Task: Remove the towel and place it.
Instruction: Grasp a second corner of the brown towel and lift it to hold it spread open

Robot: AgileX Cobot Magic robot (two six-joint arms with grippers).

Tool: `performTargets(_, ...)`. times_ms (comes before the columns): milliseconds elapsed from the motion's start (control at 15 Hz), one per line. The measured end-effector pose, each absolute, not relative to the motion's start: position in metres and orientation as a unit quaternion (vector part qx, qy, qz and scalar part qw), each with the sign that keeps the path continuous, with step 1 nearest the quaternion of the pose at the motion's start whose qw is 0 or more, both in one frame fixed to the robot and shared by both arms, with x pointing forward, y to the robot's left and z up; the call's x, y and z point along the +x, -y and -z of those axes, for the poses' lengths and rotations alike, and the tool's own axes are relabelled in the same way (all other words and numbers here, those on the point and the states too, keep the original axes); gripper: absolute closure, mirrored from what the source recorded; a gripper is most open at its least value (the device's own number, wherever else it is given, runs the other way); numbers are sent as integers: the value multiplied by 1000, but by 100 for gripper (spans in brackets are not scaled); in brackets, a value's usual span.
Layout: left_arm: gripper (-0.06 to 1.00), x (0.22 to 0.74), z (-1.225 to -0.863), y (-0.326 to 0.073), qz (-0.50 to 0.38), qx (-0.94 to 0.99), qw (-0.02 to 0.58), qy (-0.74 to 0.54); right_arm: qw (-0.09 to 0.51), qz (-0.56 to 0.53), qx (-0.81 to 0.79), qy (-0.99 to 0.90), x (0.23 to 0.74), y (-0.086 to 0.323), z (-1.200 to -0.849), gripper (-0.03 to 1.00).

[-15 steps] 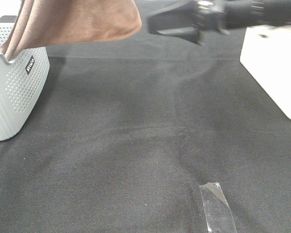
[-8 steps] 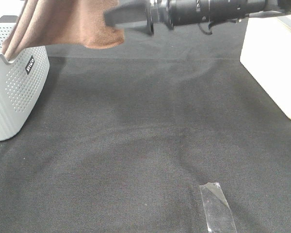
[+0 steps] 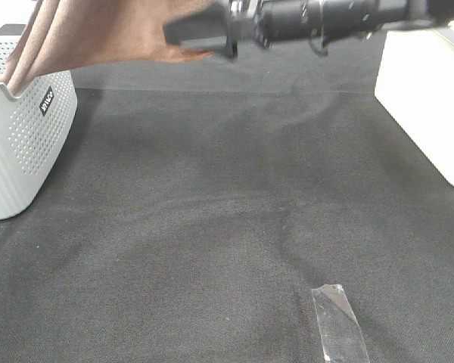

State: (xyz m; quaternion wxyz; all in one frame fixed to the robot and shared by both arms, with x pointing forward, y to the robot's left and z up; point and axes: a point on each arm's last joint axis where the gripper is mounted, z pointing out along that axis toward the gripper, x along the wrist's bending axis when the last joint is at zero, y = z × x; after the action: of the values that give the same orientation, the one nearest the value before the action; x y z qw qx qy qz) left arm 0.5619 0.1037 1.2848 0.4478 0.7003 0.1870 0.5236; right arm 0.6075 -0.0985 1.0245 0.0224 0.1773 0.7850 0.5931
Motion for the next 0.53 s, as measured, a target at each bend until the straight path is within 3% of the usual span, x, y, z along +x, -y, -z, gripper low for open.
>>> performTargets(200, 94, 562, -1285, -104, -524, 700, 448, -187, 38, -585, 188, -788, 611, 100, -1023, 22)
performTargets(267, 94, 562, -1285, -104, -524, 700, 448, -187, 43, -582, 193, -789, 612, 100, -1022, 34)
performTargets(467, 94, 562, -1285, -104, -524, 700, 448, -187, 55, -576, 202, -790, 614, 102, -1021, 84)
performTargets(533, 94, 562, -1285, -104, -524, 700, 448, -187, 55, -576, 202, -790, 614, 102, -1021, 95)
